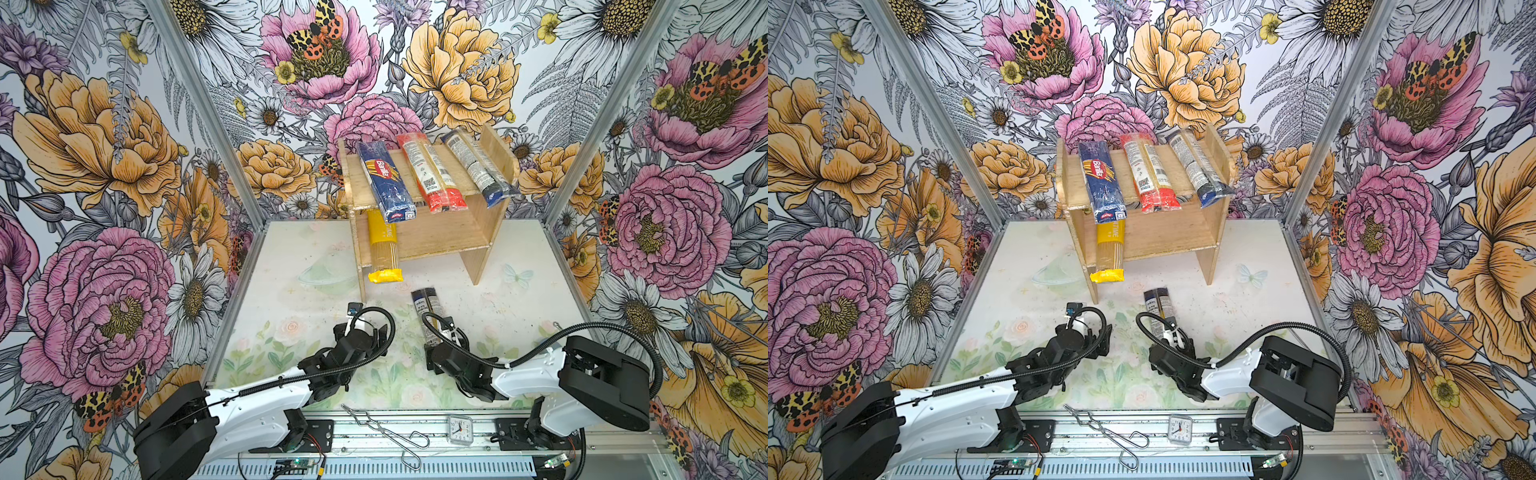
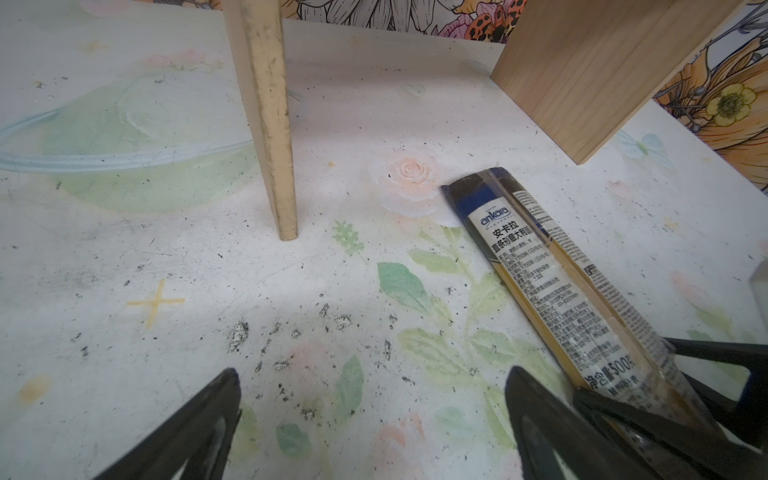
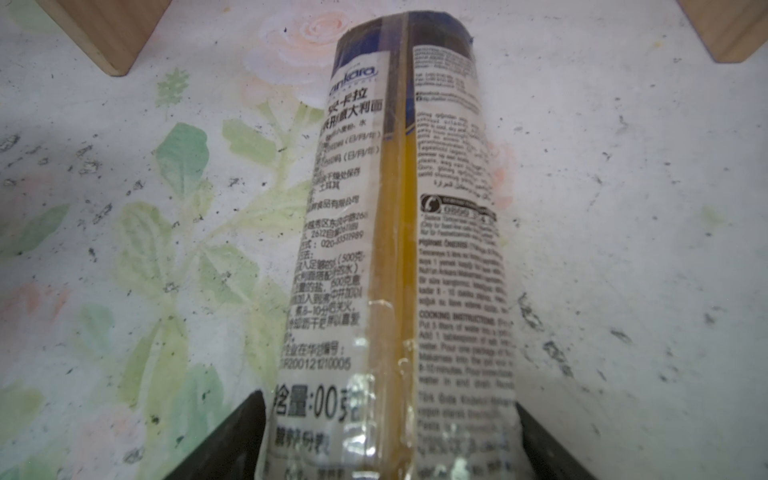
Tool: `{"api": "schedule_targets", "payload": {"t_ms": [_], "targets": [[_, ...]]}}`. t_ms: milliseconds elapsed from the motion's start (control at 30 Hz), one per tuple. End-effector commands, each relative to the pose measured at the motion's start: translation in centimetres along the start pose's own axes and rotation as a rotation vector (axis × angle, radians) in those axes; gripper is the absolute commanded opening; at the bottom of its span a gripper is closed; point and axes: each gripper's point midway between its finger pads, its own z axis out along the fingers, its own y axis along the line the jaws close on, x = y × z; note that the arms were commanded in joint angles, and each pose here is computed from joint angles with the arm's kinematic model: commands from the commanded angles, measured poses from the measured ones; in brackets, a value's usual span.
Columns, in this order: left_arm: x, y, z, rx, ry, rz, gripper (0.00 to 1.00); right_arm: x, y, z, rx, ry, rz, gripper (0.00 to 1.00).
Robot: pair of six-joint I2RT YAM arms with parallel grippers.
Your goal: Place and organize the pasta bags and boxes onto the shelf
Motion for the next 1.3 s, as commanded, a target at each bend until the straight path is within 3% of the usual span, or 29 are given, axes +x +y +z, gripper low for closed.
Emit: {"api": "schedule_targets", "payload": {"t_ms": [0,267,533,1067,1267], "targets": [[0.1,0.7,0.0,-0.023,-0.006,-0.011,0.99,10.3,-2.7,-1.3,0.013,0.374,-0.060,0.83],[0.3,0.7,0.1,-0.023,-0.001,-0.013,0.99,10.3,-2.9,-1.5,0.011,0.367,-0.055,0.72],[0.1,0.8,0.1,-0.027,-0.001,-0.012,0.99,10.0,-2.4,-1.2,0.008,0.367,-0.056,0.55],[0.1,1.0,0.1,-0.029,-0.001,-0.015,0.99,8.6,-2.4,-1.6,0.001,0.330,-0.031,0.37],[0.1,1.0,0.3,-0.032,0.000,-0.013,0.99,7.0,-2.0,-2.1,-0.029,0.291,-0.006,0.23]]}}
